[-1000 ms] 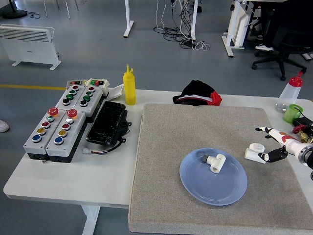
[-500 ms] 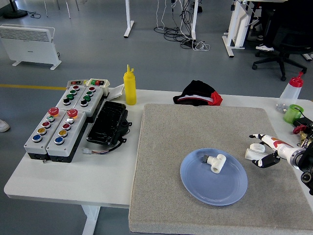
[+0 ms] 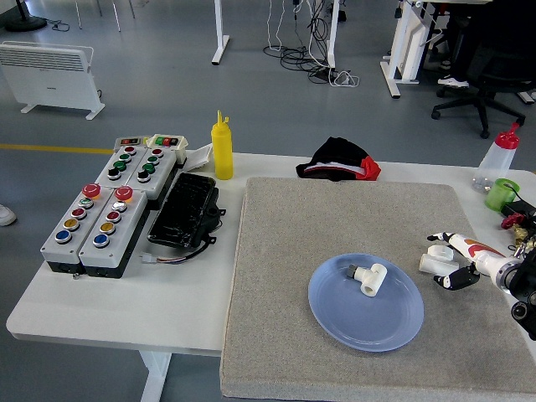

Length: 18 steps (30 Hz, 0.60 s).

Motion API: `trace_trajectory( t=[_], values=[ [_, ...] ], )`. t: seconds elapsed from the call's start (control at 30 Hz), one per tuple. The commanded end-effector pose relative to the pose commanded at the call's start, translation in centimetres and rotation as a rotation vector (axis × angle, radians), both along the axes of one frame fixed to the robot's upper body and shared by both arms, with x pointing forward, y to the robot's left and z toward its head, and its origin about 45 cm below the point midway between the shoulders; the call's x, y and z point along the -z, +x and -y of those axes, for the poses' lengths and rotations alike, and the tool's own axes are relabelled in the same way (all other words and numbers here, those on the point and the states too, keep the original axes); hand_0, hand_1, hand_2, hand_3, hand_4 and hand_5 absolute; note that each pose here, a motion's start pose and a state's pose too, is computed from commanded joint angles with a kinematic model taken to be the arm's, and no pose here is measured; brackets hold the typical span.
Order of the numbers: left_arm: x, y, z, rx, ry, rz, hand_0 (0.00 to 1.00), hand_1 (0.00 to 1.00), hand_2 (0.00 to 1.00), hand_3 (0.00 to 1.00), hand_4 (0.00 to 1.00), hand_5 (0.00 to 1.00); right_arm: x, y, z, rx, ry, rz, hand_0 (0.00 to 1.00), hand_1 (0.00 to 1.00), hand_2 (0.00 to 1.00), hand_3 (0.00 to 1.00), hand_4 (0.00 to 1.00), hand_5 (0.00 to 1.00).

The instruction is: Pick pipe place plate twice

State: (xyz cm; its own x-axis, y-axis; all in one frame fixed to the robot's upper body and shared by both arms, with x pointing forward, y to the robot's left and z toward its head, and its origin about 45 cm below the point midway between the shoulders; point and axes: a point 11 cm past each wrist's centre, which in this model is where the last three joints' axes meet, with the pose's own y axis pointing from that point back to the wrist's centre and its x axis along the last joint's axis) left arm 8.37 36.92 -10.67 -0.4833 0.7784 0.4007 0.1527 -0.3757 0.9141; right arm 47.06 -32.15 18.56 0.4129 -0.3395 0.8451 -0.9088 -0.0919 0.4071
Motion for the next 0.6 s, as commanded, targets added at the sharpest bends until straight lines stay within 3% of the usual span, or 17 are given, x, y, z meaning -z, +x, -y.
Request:
trace_trajectory(
  t=[0.1, 0.13, 0.3, 0.33, 0.5, 0.53, 0.6],
  values=[
    [-0.02, 0.06, -0.03, -0.001, 0.002, 0.002, 0.58, 0.564, 0.564, 0.537, 0.441, 0.998, 0.33, -0.16, 0.22, -0.007, -0.032, -0.012, 0.766, 0.74, 0.755, 0.756, 0.701, 0.285],
    [-0.02, 0.08, -0.03, -0.001, 0.002, 0.003, 0.58, 0.565, 0.565, 0.537, 0.442, 0.998, 0.39, -0.18, 0.25, -0.008, -0.036, -0.013, 0.686, 0.693, 0.671, 0.703, 0.666, 0.264],
    [-0.04, 0.13, -0.05, 0.0, 0.002, 0.003, 0.58, 0.565, 0.565, 0.537, 0.442, 0.998, 0.33, -0.15, 0.06, -0.017, -0.021, 0.016, 0.686, 0.693, 0.671, 0.703, 0.666, 0.264],
    [-0.04, 0.14, -0.04, 0.001, 0.001, 0.003, 0.58, 0.565, 0.565, 0.538, 0.442, 0.998, 0.32, -0.15, -0.03, -0.021, -0.015, 0.024, 0.458, 0.505, 0.521, 0.604, 0.526, 0.163],
    [-0.05, 0.17, -0.04, 0.002, 0.001, 0.002, 0.58, 0.565, 0.565, 0.538, 0.442, 0.998, 0.28, -0.17, -0.08, -0.028, 0.001, 0.049, 0.458, 0.505, 0.521, 0.604, 0.526, 0.163],
    [-0.05, 0.18, -0.04, 0.002, 0.0, 0.002, 0.579, 0.566, 0.565, 0.538, 0.442, 0.998, 0.25, -0.17, -0.06, -0.028, 0.003, 0.052, 0.354, 0.423, 0.493, 0.57, 0.504, 0.168],
    [-0.05, 0.18, -0.04, 0.002, 0.001, 0.003, 0.579, 0.566, 0.565, 0.538, 0.442, 0.998, 0.05, -0.16, -0.01, -0.028, 0.016, 0.062, 0.354, 0.423, 0.493, 0.57, 0.504, 0.168]
  ],
)
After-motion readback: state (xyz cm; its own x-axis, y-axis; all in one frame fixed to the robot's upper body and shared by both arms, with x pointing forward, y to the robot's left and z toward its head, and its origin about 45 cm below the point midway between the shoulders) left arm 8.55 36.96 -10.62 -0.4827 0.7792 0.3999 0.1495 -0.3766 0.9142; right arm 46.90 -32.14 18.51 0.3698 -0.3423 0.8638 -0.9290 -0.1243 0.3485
